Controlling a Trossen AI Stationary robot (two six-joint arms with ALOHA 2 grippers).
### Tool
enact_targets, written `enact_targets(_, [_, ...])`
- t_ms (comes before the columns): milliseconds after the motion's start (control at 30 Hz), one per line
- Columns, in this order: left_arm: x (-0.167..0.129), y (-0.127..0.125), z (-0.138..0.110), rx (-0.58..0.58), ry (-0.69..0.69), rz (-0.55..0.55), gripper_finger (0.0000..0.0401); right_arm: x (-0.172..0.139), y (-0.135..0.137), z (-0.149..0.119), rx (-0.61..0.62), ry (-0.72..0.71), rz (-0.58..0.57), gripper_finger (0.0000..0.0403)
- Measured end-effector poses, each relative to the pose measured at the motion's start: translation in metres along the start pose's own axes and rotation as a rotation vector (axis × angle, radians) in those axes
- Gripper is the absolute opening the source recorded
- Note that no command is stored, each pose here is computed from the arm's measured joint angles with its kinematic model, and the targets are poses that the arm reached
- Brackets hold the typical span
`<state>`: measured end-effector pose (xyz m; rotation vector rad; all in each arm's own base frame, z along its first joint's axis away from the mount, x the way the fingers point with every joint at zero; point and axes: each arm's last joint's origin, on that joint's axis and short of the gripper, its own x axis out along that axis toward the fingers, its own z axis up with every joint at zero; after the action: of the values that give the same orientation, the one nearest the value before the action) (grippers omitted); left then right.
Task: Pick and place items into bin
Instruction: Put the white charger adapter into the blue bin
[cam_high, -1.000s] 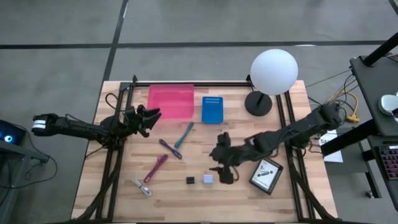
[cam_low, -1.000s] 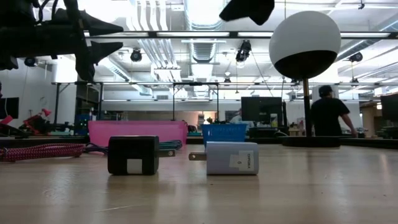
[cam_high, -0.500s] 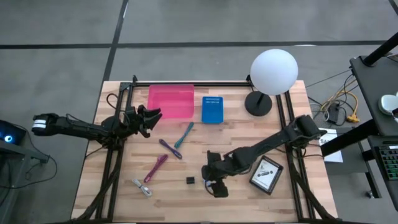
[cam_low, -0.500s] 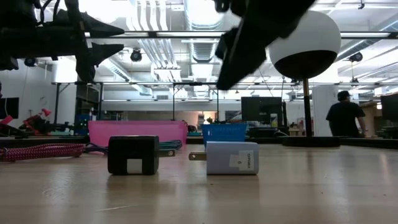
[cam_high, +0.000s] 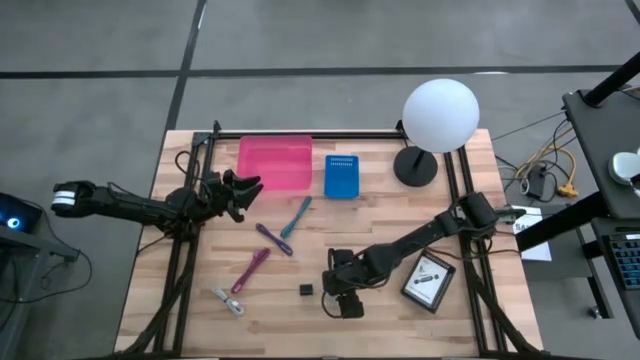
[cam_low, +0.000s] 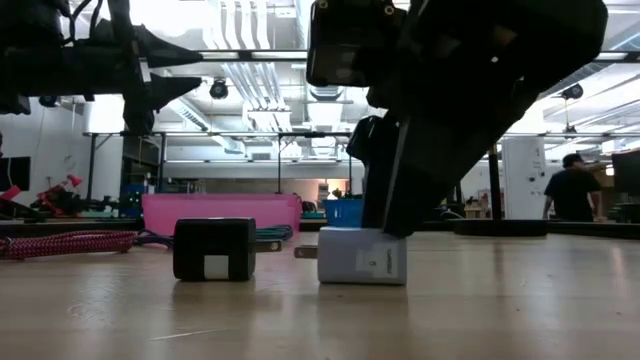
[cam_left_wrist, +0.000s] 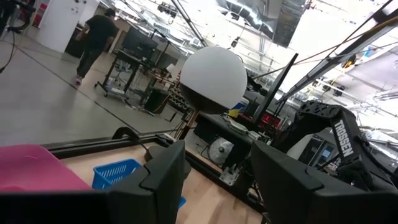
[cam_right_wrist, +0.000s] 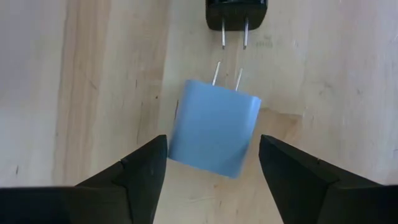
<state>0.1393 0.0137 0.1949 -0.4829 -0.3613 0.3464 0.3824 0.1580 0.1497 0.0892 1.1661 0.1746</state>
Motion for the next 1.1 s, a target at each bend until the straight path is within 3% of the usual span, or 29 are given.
enact_targets(433, [0.000, 0.000, 0.000, 0.001, 0.002, 0.001, 0.0169, 0.000, 0.001, 0.004, 0.007, -0.051, -0.011, 0.0237])
enact_targets(1100, [0.000, 0.000, 0.001, -0.002, -0.005, -0.002, 0.0169, 0.018, -0.002, -0.003, 0.123, -0.024, -0.019, 0.0220])
